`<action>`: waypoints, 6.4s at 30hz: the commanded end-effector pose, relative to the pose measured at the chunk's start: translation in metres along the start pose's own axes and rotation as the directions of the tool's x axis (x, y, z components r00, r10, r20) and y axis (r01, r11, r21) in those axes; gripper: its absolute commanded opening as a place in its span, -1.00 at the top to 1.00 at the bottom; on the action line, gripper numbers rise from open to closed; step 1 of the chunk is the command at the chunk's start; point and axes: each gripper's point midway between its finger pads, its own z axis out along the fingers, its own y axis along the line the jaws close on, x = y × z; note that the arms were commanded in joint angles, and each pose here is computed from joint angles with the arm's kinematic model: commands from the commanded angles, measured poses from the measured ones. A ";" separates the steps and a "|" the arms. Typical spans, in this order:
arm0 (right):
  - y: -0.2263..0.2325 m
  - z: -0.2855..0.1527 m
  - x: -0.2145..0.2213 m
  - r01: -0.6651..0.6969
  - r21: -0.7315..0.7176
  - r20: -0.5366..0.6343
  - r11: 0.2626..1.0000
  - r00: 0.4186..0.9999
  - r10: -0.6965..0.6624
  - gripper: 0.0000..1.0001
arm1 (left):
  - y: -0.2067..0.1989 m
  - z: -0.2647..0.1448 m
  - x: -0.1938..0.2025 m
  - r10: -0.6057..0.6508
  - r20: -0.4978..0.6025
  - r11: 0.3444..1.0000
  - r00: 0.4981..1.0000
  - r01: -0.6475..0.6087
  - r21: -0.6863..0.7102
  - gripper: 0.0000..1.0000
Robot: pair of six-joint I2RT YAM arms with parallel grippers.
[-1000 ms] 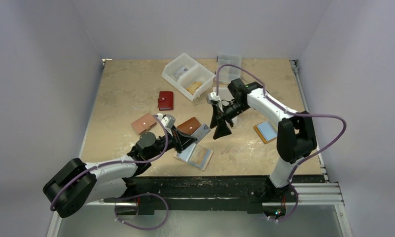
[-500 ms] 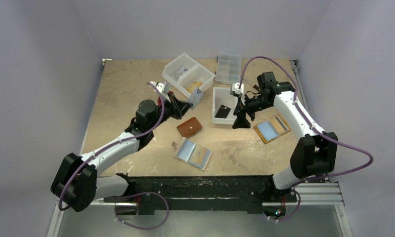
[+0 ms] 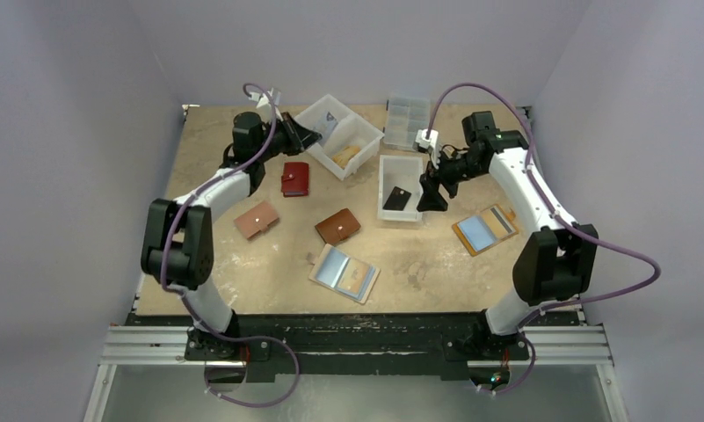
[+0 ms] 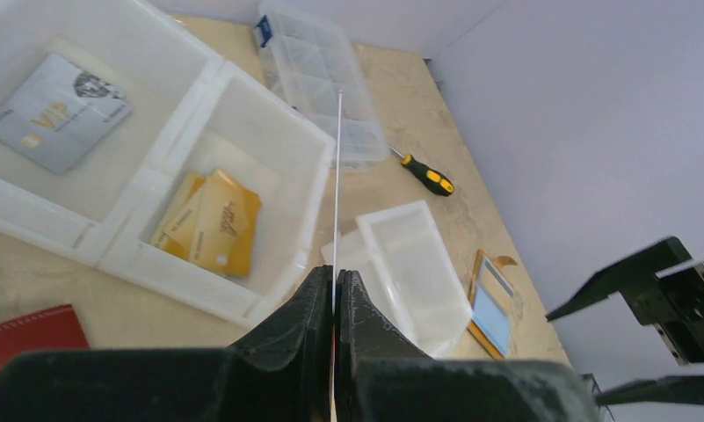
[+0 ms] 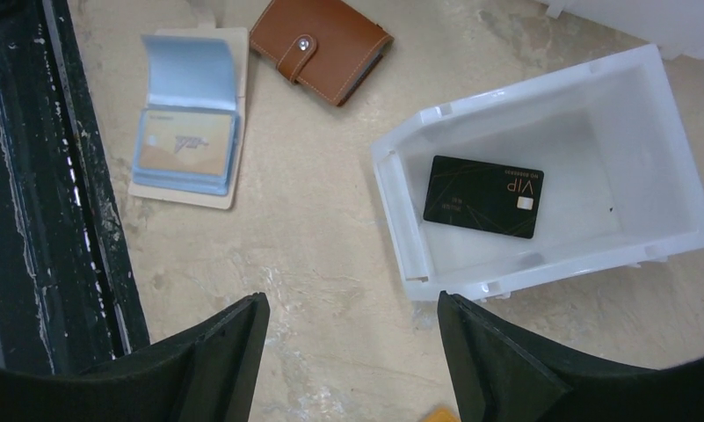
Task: Take the credit cards out of the card holder
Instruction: Place the credit card in the storage box, then remove the credit card from the card holder.
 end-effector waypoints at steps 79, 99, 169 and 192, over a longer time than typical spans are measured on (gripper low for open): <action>0.087 0.032 0.009 0.135 -0.146 0.154 0.980 0.982 -0.112 -0.60 | -0.120 -0.142 0.248 0.244 -0.469 0.812 0.849 -0.443 -0.381 -0.63; 0.086 0.029 0.014 0.098 -0.105 0.211 0.990 0.975 -0.074 -0.61 | -0.081 -0.127 0.321 0.267 -0.587 0.727 0.764 -0.560 -0.398 -0.48; 0.104 0.117 0.027 -0.126 -0.220 0.017 0.967 0.991 0.132 0.83 | -0.112 -0.119 0.290 -0.367 -0.411 0.917 0.834 0.399 -0.008 0.49; 0.156 0.158 0.013 -0.138 -0.453 -0.112 0.881 0.989 0.097 0.89 | -0.093 -0.122 0.298 -0.379 -0.417 0.922 0.826 0.374 -0.098 -0.36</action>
